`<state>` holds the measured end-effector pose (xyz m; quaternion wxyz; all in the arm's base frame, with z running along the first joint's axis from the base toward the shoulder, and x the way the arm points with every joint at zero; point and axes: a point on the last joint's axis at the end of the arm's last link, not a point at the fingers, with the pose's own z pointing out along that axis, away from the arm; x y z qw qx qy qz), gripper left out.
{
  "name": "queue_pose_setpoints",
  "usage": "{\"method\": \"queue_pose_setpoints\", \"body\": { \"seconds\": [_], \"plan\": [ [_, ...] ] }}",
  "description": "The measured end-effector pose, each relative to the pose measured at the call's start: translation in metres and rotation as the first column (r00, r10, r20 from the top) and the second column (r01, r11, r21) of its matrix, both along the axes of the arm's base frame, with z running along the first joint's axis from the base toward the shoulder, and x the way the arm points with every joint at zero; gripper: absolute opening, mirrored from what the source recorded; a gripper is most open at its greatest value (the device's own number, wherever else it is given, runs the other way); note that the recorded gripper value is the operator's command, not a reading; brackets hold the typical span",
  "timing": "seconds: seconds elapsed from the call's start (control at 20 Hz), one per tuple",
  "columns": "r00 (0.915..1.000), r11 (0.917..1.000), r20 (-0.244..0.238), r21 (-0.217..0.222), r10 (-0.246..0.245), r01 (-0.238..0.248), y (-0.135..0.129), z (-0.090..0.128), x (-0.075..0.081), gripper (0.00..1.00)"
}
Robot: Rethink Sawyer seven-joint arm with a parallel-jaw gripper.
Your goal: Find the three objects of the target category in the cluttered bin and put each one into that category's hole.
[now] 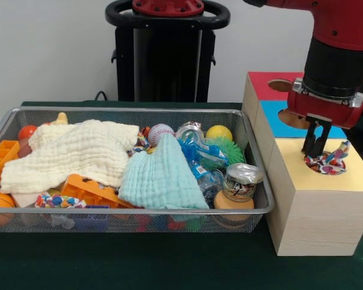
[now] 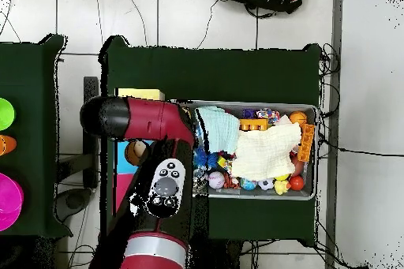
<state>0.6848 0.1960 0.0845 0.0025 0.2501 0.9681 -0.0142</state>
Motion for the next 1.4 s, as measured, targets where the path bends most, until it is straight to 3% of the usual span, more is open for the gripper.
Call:
{"method": "queue_pose_setpoints", "body": {
  "seconds": [0.25, 0.3, 0.5, 0.6, 0.7, 1.1, 1.4],
  "plan": [
    [0.9986, 0.9994, 0.043, -0.016, -0.031, 0.032, 0.003, -0.003, 0.005, 0.00],
    [0.9969, 0.9992, 0.070, -0.020, -0.034, 0.036, 0.005, -0.010, 0.009, 0.00],
    [0.9826, 0.9980, 0.180, -0.036, -0.045, 0.053, 0.011, -0.038, 0.021, 0.00],
    [0.9759, 0.9970, 0.213, -0.049, -0.048, 0.060, 0.012, -0.065, 0.018, 0.00],
    [0.9710, 0.9953, 0.234, -0.068, -0.050, 0.068, 0.013, -0.064, 0.018, 0.00],
    [0.9730, 0.9912, 0.219, -0.092, -0.073, 0.095, 0.020, -0.064, 0.018, 0.00],
    [0.9731, 0.9909, 0.204, -0.060, -0.106, 0.120, 0.015, -0.064, 0.018, 0.00]
  ]
}}
